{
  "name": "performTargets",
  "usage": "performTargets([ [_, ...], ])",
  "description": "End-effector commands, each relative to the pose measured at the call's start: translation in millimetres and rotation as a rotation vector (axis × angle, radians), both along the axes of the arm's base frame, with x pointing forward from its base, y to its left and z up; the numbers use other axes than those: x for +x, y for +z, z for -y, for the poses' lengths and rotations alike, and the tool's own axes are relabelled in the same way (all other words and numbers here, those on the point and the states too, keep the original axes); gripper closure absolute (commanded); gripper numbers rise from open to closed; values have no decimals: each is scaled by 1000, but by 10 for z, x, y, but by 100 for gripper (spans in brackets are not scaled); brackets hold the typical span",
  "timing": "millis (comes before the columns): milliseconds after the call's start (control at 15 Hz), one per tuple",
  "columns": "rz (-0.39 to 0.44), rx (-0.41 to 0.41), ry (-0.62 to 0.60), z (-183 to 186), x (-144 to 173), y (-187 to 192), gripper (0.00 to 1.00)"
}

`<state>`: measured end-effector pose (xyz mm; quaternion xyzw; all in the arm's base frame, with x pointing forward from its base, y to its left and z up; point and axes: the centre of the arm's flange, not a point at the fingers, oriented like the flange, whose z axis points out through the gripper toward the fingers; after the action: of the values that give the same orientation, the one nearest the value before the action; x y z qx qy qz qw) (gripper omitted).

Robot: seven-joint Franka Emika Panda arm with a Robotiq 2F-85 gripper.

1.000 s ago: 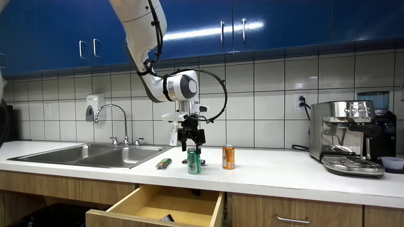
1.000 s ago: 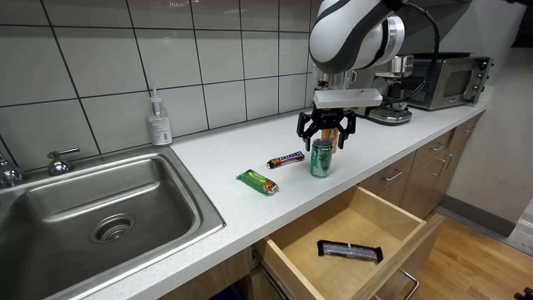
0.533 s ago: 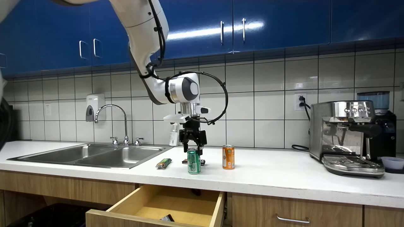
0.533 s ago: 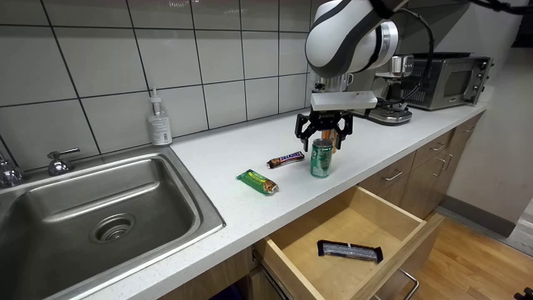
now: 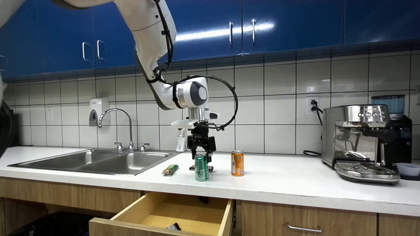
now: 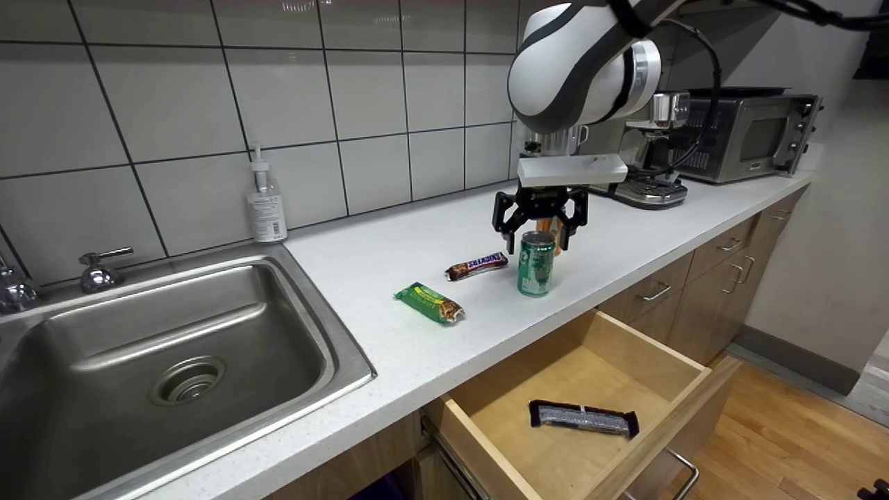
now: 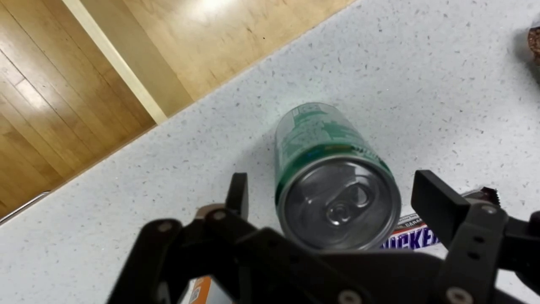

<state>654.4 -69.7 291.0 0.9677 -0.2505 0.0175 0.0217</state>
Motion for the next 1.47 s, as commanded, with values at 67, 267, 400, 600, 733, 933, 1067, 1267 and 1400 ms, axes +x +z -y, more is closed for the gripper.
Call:
performTargets([
  [67, -18, 10, -20, 15, 16, 38, 0],
  [267, -21, 12, -24, 23, 12, 40, 0],
  [400, -22, 11, -19, 16, -8, 31, 20],
  [600, -20, 9, -18, 17, -19, 25, 44],
  [733, -18, 9, -20, 20, -23, 24, 60],
  [933, -16, 8, -18, 16, -51, 33, 62],
  [1067, -6, 9, -10, 12, -106, 74, 62],
  [1267, 4, 11, -8, 6, -192, 138, 62],
  [1400, 6, 14, -4, -4, -253, 174, 62],
])
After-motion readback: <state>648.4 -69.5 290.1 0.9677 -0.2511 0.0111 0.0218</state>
